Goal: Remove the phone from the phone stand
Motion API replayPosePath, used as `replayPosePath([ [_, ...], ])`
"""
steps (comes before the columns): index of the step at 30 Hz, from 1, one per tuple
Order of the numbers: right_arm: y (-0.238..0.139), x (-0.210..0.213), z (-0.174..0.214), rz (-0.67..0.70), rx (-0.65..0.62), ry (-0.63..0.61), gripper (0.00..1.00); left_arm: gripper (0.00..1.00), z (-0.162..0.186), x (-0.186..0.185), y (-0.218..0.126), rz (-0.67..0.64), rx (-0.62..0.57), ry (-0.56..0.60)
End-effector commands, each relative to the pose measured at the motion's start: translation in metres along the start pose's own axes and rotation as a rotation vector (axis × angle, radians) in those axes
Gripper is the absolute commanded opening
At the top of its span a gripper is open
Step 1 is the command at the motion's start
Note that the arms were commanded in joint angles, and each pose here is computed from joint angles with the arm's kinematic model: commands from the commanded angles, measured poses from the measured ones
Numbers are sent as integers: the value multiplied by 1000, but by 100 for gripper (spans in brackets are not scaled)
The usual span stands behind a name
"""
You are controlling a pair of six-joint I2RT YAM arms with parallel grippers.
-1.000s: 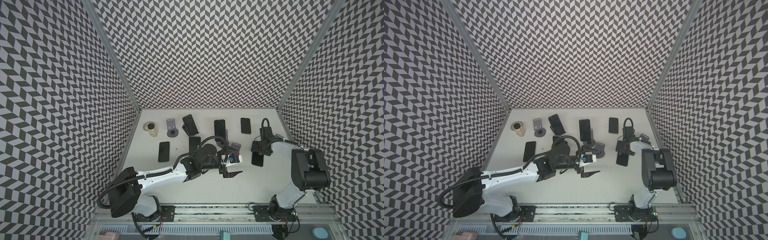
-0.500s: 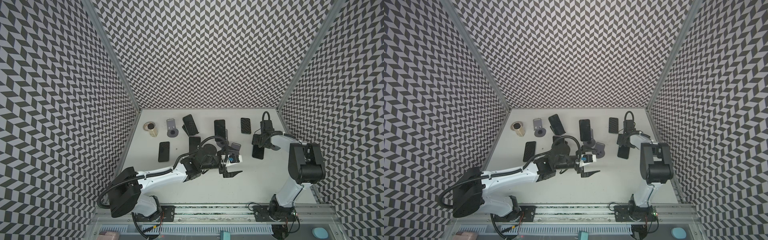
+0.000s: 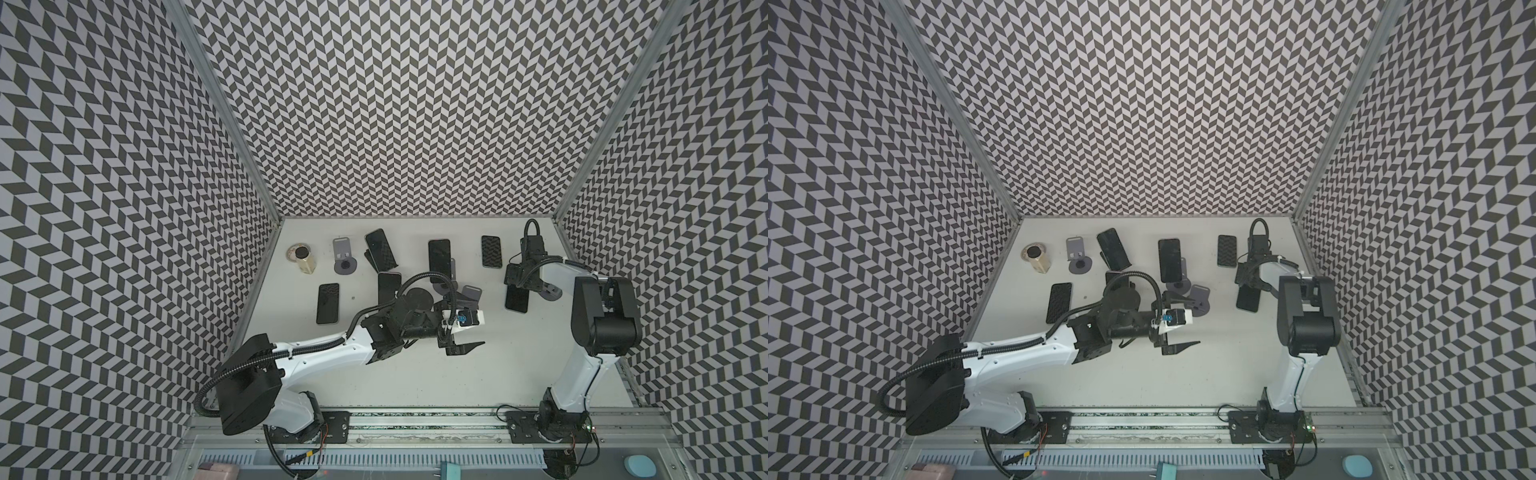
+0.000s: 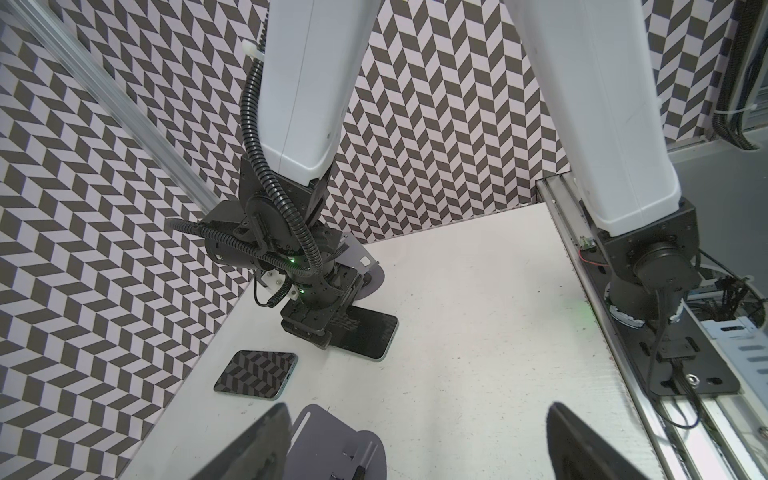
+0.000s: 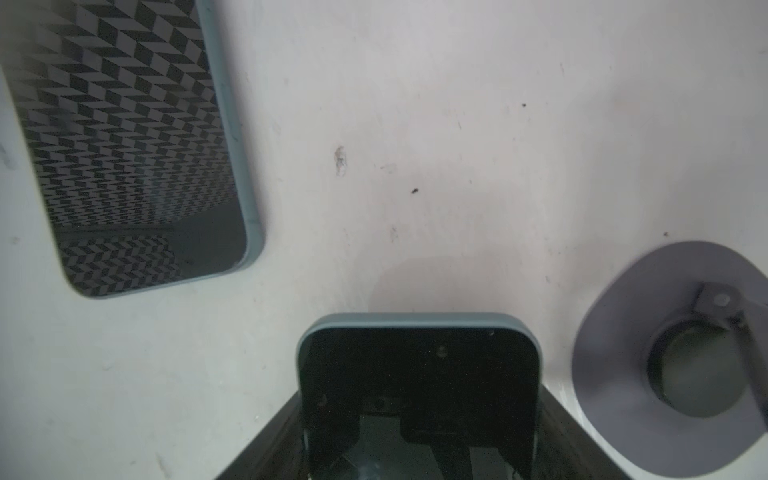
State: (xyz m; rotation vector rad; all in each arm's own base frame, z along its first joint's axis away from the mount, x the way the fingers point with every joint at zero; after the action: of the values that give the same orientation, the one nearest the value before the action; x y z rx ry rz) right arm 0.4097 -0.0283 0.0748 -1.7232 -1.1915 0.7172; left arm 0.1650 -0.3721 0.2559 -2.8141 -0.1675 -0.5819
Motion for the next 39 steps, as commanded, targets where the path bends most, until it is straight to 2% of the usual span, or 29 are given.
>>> replayPosePath([
  [1, 5, -5, -17, 32, -46, 19, 16, 96, -1, -6, -1, 18, -5, 18],
  [13, 20, -3, -16, 34, -15, 39, 49, 96, 4, -9, 3, 27, 16, 18],
  [17, 18, -2, -15, 22, -26, 46, 50, 96, 4, -10, 3, 30, 14, 17],
  [20, 17, -2, -16, 19, -29, 48, 59, 96, 5, -11, 4, 34, 17, 17],
  [23, 17, -2, -17, 17, -30, 51, 61, 96, 4, -12, 4, 38, 17, 19],
  [28, 12, -1, -22, 6, -45, 55, 71, 96, 4, -12, 4, 38, 18, 23],
  [32, 9, 0, -25, -11, -45, 58, 73, 96, 4, -12, 3, 36, 18, 25],
  [39, -1, 2, -31, -31, -69, 61, 87, 96, 3, -12, 3, 35, 15, 26],
])
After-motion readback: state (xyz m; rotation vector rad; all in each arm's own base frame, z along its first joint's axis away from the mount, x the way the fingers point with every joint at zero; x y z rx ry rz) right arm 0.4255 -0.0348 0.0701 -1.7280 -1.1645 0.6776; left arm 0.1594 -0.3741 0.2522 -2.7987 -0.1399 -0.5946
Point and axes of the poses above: each gripper's point midway between its finger pads, its own y axis out along the fingers, its own x axis along the line the jaws close on, z = x × y, the point moved 5 cm from there along -y, back along the fingers, and after that the axes turned 3 degrees about y, right-handed, at the moved point
